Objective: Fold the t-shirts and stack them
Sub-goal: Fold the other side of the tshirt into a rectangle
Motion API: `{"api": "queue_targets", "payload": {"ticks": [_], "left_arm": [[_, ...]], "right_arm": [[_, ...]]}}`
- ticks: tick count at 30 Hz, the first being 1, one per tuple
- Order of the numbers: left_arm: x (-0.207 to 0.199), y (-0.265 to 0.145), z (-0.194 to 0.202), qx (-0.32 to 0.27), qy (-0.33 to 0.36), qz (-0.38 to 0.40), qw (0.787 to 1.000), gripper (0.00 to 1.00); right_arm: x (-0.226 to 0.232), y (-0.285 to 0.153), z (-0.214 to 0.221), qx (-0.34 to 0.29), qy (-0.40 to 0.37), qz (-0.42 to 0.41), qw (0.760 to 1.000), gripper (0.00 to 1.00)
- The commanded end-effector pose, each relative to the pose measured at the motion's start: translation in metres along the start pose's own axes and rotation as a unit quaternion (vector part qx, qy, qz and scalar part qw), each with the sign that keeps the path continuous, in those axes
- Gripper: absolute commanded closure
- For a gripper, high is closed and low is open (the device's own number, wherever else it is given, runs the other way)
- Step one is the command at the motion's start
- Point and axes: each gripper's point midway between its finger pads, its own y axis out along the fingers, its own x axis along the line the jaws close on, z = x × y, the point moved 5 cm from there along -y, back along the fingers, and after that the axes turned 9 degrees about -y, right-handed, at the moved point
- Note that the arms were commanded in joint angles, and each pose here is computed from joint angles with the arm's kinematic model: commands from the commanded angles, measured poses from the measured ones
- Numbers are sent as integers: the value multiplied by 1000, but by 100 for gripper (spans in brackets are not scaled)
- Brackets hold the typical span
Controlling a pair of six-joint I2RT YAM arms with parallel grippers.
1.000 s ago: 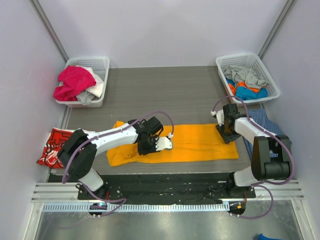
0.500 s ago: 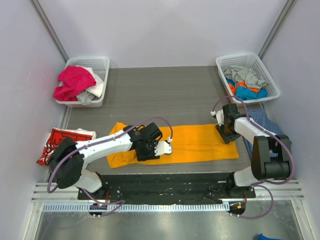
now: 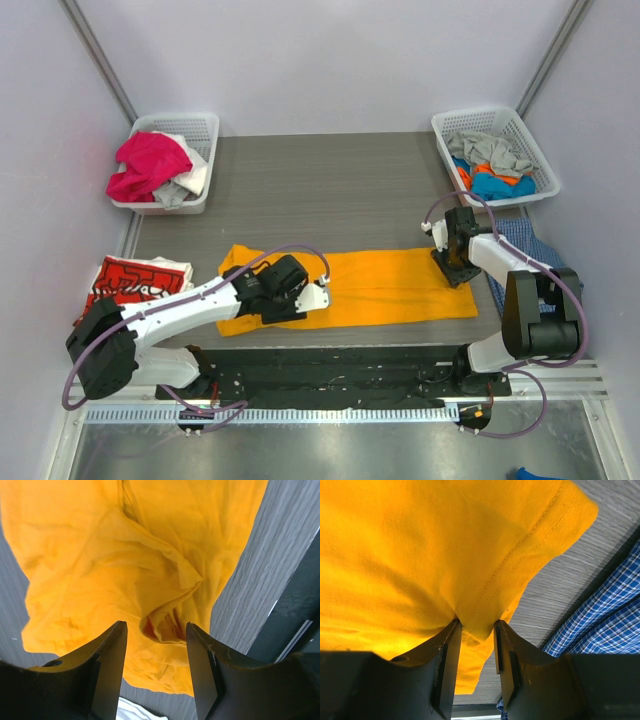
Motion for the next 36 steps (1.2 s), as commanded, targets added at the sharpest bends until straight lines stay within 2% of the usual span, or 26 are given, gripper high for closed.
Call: {"api": "queue_targets", "payload": {"ticks": [1, 13, 20, 25, 34, 36], "left_arm": [[5, 2, 8, -6, -4, -40, 999, 44], [-1, 3, 28, 3, -10, -38, 999, 42], [-6, 9, 35, 16, -10, -30, 999, 44], [-8, 12, 38, 21, -8, -26, 999, 49], [-17, 16, 49, 37, -10, -3, 999, 80], [-18, 16, 50, 40, -11, 1, 999, 93]], "right_arm": [[3, 6, 3, 7, 0, -6, 1000, 59], [8, 8, 6, 9, 1, -13, 1000, 59], [9, 7, 9, 8, 1, -10, 1000, 59], [10, 8, 11, 10, 2, -12, 1000, 59], [10, 7, 10, 8, 2, -12, 1000, 59], [10, 8, 10, 9, 3, -13, 1000, 59]]}}
